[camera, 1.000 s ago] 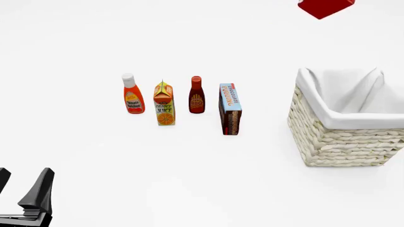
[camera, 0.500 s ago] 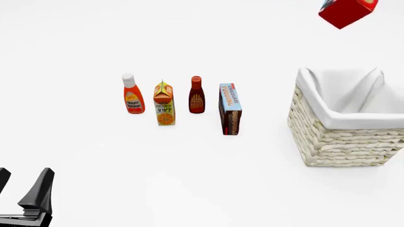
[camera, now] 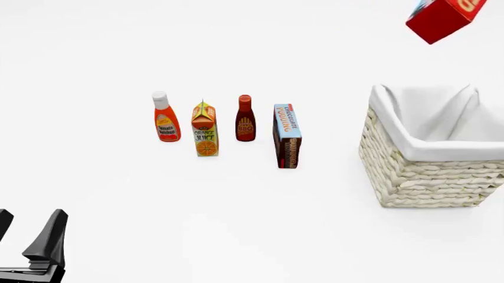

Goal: Pick the butter and place it in the basket.

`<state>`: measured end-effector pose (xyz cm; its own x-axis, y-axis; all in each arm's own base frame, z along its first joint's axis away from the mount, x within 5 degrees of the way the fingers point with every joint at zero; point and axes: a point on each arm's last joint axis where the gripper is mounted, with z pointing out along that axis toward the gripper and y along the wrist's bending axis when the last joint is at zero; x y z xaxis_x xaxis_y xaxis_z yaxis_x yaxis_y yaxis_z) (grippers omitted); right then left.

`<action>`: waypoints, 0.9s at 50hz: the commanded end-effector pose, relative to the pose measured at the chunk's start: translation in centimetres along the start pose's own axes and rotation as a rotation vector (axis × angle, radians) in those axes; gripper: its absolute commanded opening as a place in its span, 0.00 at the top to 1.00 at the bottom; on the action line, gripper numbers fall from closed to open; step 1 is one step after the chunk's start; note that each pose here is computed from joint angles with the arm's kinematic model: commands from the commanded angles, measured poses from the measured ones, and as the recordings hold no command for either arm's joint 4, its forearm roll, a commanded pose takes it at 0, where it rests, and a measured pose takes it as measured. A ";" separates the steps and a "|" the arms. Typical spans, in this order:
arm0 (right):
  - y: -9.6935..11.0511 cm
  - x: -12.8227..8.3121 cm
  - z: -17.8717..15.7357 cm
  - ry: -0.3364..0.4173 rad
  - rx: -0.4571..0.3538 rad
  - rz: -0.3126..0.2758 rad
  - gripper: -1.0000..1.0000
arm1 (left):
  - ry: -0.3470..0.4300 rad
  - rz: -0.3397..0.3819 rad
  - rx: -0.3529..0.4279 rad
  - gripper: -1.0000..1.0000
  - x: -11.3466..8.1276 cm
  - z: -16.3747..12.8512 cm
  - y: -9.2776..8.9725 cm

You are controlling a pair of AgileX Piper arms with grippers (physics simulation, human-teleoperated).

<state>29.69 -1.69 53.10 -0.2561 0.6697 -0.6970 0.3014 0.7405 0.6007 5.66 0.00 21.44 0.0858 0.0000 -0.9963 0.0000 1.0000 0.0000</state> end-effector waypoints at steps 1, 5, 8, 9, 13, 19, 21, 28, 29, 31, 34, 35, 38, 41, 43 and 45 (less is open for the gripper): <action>0.1 -0.2 -0.5 -0.009 -0.008 0.049 1.00 | 0.000 0.000 0.000 0.00 0.0 0.0 0.0; 0.1 -0.3 -0.6 -0.008 -0.007 0.051 1.00 | 0.000 0.000 0.000 0.00 0.0 0.0 0.0; -0.1 -0.3 -0.6 -0.009 -0.002 0.057 1.00 | 0.000 0.000 0.000 0.00 0.0 0.0 0.0; -0.1 -0.3 -0.5 -0.006 -0.001 0.062 1.00 | 0.000 0.000 0.000 0.00 0.0 0.0 0.0; -0.1 -0.3 -0.6 -0.003 0.002 0.075 1.00 | 0.000 0.000 0.000 0.00 0.0 0.0 0.0; -0.2 -0.7 -0.8 -0.006 0.017 0.088 1.00 | 0.000 0.000 0.000 0.00 0.0 0.0 0.0; -0.3 -0.8 -0.8 -0.006 0.020 0.088 1.00 | 0.000 0.000 0.000 0.00 0.0 0.0 0.0; -0.2 -0.8 -1.0 -0.004 0.020 0.091 1.00 | 0.000 0.000 0.000 0.00 0.0 0.0 0.0; -0.3 -0.8 -0.9 -0.004 0.023 0.092 1.00 | 0.000 0.000 0.000 0.00 0.0 0.0 0.0; -0.4 -0.7 -0.9 -0.002 0.026 0.093 1.00 | 0.000 0.000 0.000 0.00 0.0 0.0 0.0; -0.7 -0.8 -0.9 -0.002 0.036 0.099 1.00 | 0.000 0.000 0.000 0.00 0.0 0.0 0.0; -0.6 -0.8 -0.9 -0.001 0.035 0.098 1.00 | 0.000 0.000 0.000 0.00 0.0 0.0 0.0; -0.9 -0.8 -0.9 -0.002 0.046 0.105 1.00 | 0.000 0.000 0.000 0.00 0.0 0.0 0.0; -1.0 -0.8 -0.9 -0.001 0.050 0.111 1.00 | 0.000 0.000 0.000 0.00 0.0 0.0 0.0; -1.2 -0.8 -0.8 -0.002 0.055 0.115 1.00 | 0.000 0.000 0.000 0.00 0.0 0.0 0.0; -1.5 -0.8 -0.8 -0.007 0.062 0.129 1.00 | 0.000 0.000 0.000 0.00 0.0 0.0 0.0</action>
<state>29.40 -2.87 52.71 -0.2434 0.7317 -0.6366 0.3833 0.6755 0.6299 5.66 0.00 21.44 0.0858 0.0000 -0.9963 0.0000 1.0000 0.0000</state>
